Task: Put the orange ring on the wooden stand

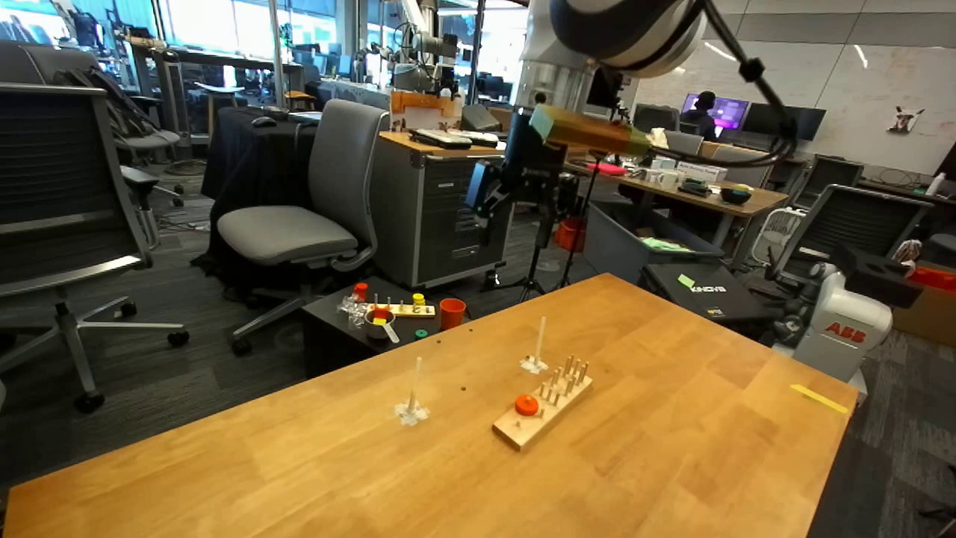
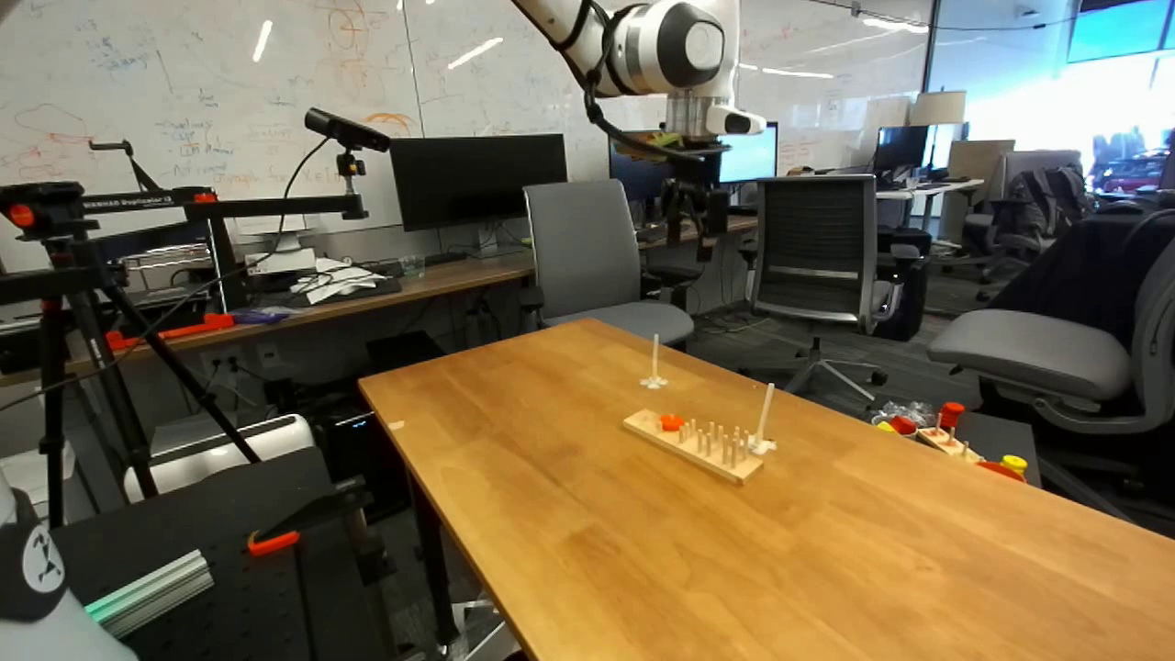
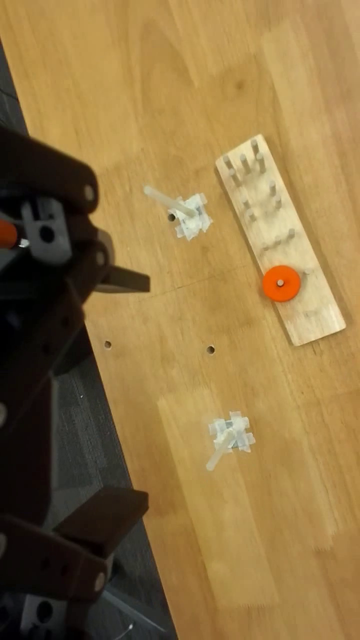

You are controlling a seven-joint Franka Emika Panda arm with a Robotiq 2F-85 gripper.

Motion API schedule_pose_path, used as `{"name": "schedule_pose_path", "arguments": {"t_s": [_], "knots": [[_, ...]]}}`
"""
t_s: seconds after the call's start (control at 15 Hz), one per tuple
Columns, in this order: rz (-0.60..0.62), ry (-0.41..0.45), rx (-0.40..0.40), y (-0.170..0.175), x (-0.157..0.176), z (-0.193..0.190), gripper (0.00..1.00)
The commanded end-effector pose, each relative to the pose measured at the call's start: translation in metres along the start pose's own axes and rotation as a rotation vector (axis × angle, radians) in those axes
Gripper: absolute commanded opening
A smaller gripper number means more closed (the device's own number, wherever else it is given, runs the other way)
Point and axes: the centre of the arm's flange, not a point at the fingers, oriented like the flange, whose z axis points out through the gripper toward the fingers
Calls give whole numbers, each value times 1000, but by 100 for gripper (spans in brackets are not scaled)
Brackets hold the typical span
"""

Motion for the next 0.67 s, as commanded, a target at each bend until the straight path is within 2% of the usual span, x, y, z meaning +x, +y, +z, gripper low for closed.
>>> {"name": "schedule_pose_path", "arguments": {"t_s": [0.0,0.27,0.6], "knots": [[-41,20,-89,14,-46,-61,100],[-61,33,-110,30,-65,-100,100],[-54,19,-92,38,-82,-121,100]]}}
